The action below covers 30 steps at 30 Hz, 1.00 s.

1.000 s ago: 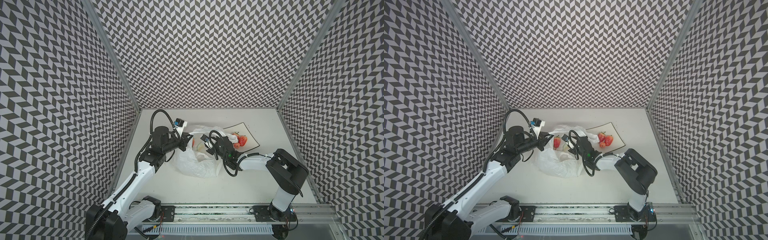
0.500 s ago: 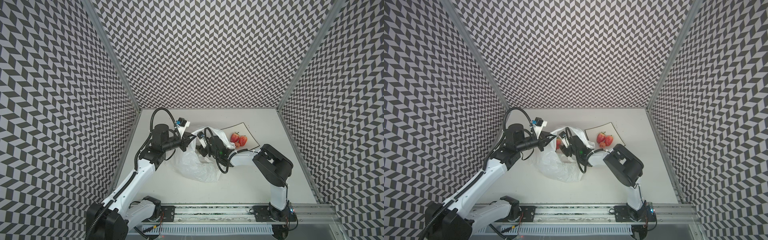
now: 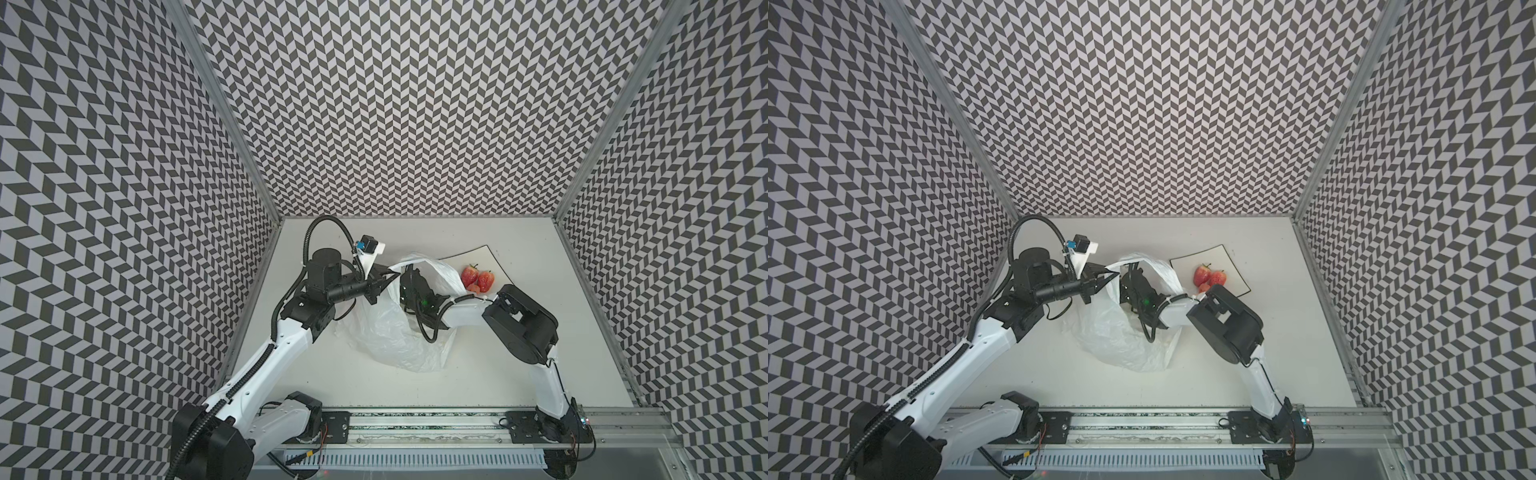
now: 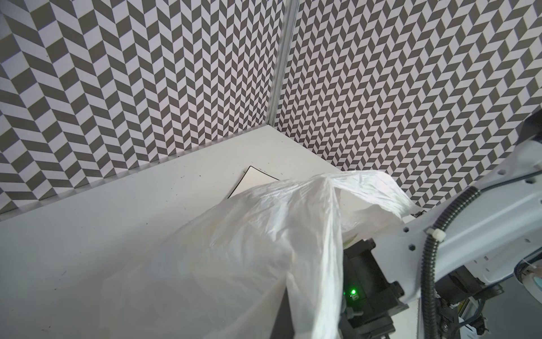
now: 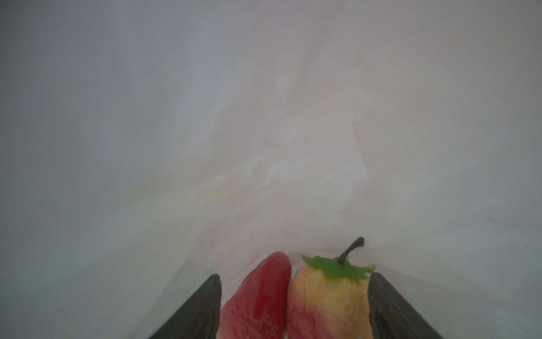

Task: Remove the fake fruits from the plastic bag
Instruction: 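Close the right gripper on the yellow-red pear inside the bag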

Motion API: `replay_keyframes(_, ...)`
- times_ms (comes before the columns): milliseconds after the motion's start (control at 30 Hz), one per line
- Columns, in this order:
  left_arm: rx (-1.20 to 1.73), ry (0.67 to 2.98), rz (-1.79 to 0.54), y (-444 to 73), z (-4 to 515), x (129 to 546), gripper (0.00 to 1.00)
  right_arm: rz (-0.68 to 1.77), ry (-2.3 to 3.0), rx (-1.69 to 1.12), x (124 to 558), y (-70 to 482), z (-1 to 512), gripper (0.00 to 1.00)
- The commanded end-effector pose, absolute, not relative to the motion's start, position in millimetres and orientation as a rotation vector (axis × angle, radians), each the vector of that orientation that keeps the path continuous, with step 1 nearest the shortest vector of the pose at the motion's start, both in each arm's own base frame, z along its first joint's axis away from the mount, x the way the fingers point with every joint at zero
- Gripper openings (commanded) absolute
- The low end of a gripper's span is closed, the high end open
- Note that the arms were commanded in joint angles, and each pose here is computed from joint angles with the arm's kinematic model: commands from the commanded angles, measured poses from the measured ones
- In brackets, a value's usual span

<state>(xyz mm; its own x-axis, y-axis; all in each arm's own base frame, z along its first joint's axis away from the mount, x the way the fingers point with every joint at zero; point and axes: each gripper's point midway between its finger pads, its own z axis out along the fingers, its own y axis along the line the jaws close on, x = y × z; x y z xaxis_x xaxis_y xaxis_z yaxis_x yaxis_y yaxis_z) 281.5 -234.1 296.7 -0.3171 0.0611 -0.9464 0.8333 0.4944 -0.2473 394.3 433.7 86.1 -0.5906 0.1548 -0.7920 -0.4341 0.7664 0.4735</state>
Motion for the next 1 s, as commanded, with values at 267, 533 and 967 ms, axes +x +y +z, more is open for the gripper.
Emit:
replay_keyframes(267, 0.736, 1.681, -0.938, -235.4, 310.5, 281.5, 0.00, 0.543, 2.122, -0.226, 399.8, 429.9, 35.3, 0.65)
replay_keyframes(533, 0.651, 1.751, -0.853, -223.1, 297.5, 292.4, 0.00, 0.526, 2.071, -0.258, 399.9, 427.3, 65.7, 0.38)
replay_keyframes(967, 0.479, 1.833, -0.713, -191.7, 278.4, 308.6, 0.00, 0.665, 1.977, -0.328, 354.8, 396.6, 142.6, 0.28)
